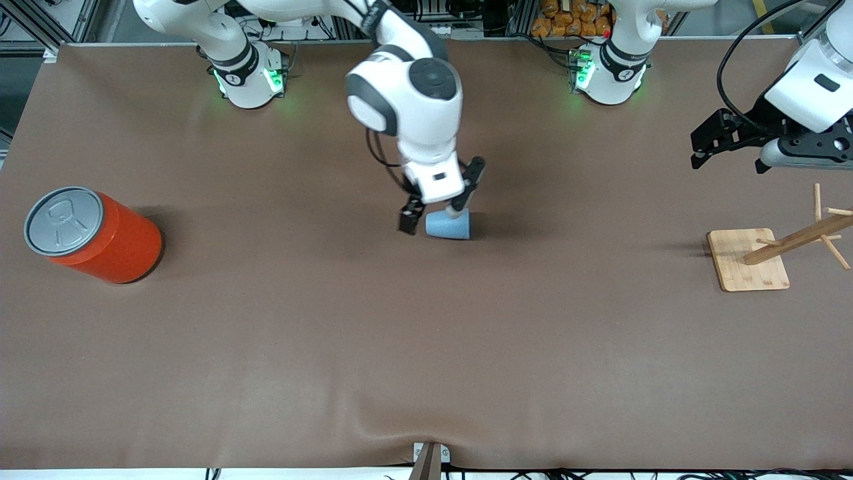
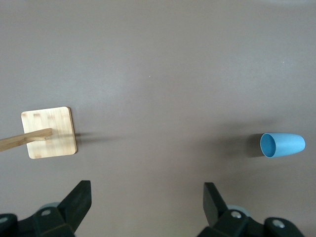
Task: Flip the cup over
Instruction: 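Open the right gripper and lift it off the cup, then withdraw the right arm to rest while the left gripper reaches toward the cup, then close the left gripper around the base of the lying blue cup, then drag the held cup toward the wooden stand with the left gripper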
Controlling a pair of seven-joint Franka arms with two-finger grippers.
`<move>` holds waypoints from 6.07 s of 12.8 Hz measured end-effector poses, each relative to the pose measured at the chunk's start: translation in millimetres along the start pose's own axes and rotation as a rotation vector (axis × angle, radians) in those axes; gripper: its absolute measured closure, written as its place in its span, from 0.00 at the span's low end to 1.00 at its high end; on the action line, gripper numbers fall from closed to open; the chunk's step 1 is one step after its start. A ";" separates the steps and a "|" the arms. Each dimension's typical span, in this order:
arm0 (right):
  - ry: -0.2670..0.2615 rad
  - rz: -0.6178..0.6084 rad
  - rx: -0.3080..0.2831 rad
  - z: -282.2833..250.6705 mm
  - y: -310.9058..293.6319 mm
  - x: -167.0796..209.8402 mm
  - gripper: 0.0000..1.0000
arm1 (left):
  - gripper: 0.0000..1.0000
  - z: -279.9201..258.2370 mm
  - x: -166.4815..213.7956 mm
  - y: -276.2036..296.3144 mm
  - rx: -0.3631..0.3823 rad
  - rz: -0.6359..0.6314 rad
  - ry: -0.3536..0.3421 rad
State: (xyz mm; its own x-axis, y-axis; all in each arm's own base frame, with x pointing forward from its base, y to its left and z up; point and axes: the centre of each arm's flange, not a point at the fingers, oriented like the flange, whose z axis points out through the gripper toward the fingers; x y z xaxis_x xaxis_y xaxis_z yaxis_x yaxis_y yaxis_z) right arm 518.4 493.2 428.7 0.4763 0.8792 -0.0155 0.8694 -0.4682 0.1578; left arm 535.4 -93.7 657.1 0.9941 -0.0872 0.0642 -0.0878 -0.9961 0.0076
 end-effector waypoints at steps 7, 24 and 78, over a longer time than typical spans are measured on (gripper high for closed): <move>-0.082 0.448 0.068 -70.2 241.0 -192.9 0.00 | 0.00 -9.3 -6.6 17.5 -0.002 0.006 0.004; -0.064 1.164 0.150 -114.3 268.8 -412.9 0.00 | 0.00 238.8 2.7 117.4 -0.462 -0.124 -0.333; -0.068 1.103 0.111 -197.6 273.6 -415.4 0.00 | 0.94 438.2 32.6 110.2 -0.740 -0.298 0.013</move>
State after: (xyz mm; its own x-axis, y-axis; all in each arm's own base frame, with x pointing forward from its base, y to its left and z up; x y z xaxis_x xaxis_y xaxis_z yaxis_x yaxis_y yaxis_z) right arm 532.4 17.4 673.4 0.9993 -0.0297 0.0241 -0.0304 -0.9991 0.0291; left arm 585.8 -212.1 222.8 0.9819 0.1863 -0.0331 0.1578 -0.7096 0.6867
